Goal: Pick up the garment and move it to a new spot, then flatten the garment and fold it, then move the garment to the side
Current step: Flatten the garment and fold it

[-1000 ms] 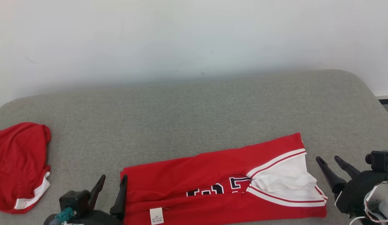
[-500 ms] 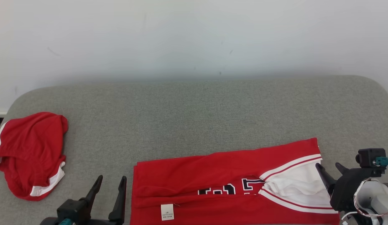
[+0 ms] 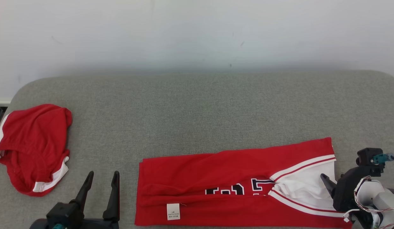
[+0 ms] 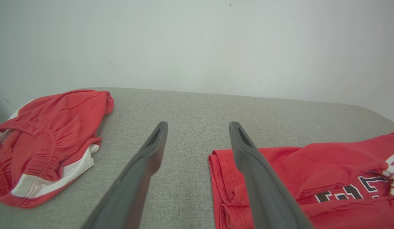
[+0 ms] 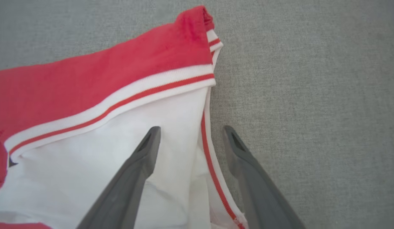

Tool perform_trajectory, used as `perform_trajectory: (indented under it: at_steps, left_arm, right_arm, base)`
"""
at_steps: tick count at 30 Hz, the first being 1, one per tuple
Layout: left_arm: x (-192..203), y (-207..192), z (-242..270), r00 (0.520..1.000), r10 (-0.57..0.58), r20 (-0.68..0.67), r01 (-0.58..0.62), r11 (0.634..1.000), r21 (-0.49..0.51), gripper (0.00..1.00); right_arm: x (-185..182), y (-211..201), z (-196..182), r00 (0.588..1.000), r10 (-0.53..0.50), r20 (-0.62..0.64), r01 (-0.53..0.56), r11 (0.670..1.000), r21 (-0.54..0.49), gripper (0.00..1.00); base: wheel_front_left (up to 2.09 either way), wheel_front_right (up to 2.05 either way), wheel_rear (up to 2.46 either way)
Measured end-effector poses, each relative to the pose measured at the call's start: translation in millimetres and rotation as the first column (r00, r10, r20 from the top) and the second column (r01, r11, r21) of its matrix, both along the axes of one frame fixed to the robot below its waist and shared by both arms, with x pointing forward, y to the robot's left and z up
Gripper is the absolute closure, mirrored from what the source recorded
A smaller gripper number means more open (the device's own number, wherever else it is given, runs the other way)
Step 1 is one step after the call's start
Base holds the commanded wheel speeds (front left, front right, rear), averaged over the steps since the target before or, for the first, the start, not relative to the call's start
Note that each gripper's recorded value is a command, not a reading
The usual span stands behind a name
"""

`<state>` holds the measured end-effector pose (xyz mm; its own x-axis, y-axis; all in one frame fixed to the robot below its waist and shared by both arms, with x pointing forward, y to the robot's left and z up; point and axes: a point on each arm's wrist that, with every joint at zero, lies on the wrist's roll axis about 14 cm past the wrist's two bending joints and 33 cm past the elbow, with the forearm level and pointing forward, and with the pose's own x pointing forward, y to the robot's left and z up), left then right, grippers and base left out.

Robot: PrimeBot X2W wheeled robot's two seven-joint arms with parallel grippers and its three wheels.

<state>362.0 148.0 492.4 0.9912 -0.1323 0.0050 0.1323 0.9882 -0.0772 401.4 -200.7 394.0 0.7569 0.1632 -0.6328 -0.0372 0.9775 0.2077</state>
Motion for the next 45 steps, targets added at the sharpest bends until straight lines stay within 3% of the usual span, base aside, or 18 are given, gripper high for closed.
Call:
perform_trajectory:
  at_steps: [13, 14, 15, 23, 29, 32, 34, 36, 39, 45]
  left_arm:
    - [5.3, 12.1, 3.7, 0.999, 0.051, 0.02, -0.051, 0.999, 0.016, 0.0]
    - [5.4, 11.9, 3.7, 0.998, 0.052, 0.02, -0.052, 0.999, 0.016, 0.0]
    - [5.4, 12.0, 3.6, 0.998, 0.053, 0.02, -0.053, 0.998, 0.016, 0.0]
    - [3.1, 17.0, -2.3, 0.998, 0.069, 0.008, -0.069, 0.997, 0.032, 0.0]
    - [7.2, 4.2, -1.0, 0.999, 0.039, 0.013, -0.039, 0.999, 0.02, 0.0]
    - [9.2, -2.2, -0.9, 1.0, 0.025, 0.013, -0.026, 1.0, 0.011, 0.0]
    - [10.3, -6.0, -1.2, 1.0, 0.018, 0.012, -0.018, 1.0, 0.004, 0.0]
    - [11.0, -10.4, -1.4, 1.0, 0.008, 0.01, -0.008, 1.0, -0.002, 0.0]
    - [11.0, -14.0, -1.4, 1.0, 0.0, 0.01, 0.0, 1.0, -0.005, 0.0]
    - [8.8, -18.8, -0.5, 1.0, -0.012, 0.011, 0.012, 1.0, -0.007, 0.0]
  right_arm:
    - [-0.4, 2.0, -25.7, 0.99, 0.013, -0.138, -0.017, 0.999, -0.032, 0.02]
    - [-0.3, 2.2, -26.4, 0.99, 0.013, -0.143, -0.018, 0.999, -0.032, 0.63]
    - [-0.9, 3.8, -27.2, 0.989, 0.023, -0.148, -0.027, 0.999, -0.027, 1.0]
    - [5.5, 3.6, -20.5, 0.989, 0.049, -0.137, -0.053, 0.998, -0.024, 1.0]
    - [8.7, -55.5, -4.9, 0.994, -0.031, -0.101, 0.017, 0.99, -0.137, 1.0]
    - [8.6, -70.9, 2.0, 0.995, -0.053, -0.086, 0.04, 0.989, -0.142, 1.0]
    - [13.0, -60.0, 9.6, 0.998, -0.035, -0.058, 0.031, 0.997, -0.066, 1.0]
    - [16.8, -37.1, 18.3, 0.999, -0.013, -0.039, 0.016, 0.997, 0.073, 1.0]
    - [16.0, 1.8, 28.6, 0.999, 0.015, -0.038, -0.005, 0.967, 0.254, 1.0]
    - [4.6, 39.6, 55.4, 0.992, 0.115, -0.049, -0.084, 0.904, 0.419, 1.0]
  base:
    - [0.0, 0.0, 0.0]
    - [0.0, 0.0, 0.0]
    - [0.0, 0.0, 0.0]
    - [0.0, 0.0, 0.0]
    - [0.0, 0.0, 0.0]
    - [0.0, 0.0, 0.0]
    - [0.0, 0.0, 0.0]
    - [0.0, 0.0, 0.0]
    - [0.0, 0.0, 0.0]
    - [0.0, 0.0, 0.0]
